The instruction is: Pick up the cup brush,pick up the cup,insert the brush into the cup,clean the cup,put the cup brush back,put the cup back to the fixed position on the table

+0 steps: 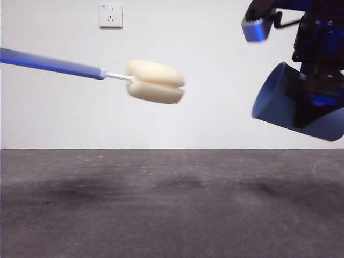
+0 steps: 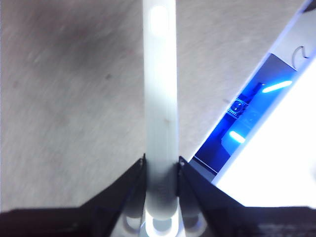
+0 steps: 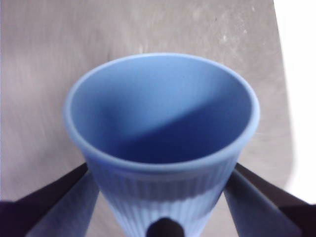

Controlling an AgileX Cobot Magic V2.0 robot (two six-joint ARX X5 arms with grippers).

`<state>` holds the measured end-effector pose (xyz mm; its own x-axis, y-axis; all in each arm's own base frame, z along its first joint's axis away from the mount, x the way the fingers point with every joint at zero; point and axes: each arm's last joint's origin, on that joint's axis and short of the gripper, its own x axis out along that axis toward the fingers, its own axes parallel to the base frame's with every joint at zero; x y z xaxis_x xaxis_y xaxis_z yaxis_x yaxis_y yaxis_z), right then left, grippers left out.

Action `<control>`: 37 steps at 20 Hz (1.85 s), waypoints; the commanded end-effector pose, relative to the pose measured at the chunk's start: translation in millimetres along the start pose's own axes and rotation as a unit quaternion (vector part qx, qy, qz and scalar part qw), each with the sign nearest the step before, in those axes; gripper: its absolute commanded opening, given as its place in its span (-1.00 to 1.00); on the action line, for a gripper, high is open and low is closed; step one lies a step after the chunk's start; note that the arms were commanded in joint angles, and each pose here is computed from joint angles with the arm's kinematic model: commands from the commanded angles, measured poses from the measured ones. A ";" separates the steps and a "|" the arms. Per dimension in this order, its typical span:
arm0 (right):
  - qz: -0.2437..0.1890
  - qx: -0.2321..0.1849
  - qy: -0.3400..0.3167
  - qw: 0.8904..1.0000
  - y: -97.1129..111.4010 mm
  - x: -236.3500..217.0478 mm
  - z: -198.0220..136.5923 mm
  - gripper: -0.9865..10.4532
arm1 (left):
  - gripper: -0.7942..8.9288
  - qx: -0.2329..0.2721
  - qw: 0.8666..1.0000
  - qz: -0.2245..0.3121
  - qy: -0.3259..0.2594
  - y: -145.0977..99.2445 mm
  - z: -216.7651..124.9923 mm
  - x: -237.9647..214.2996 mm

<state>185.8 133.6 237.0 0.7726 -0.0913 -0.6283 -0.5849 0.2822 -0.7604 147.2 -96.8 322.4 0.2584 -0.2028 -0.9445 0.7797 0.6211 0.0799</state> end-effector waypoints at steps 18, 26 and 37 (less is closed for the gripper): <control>-0.029 -0.164 -0.033 0.985 22.2 -23.4 23.4 -0.86 | -0.85 0.075 0.995 -0.066 -0.010 -42.6 28.5 18.8; -0.027 -0.181 -0.054 0.982 29.6 -30.3 29.0 -0.86 | -0.85 0.080 0.994 -0.071 -0.008 -48.9 44.3 35.4; -0.008 -0.225 -0.080 0.971 53.5 -34.9 43.9 -0.86 | -0.85 0.085 0.993 -0.079 -0.021 -58.6 59.8 50.4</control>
<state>138.2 191.3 224.9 0.7877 0.0564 -0.6135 -0.5967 -0.1783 -0.7824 149.6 -187.1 289.5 0.1510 -0.3086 -0.9391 0.8909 0.4541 -0.0059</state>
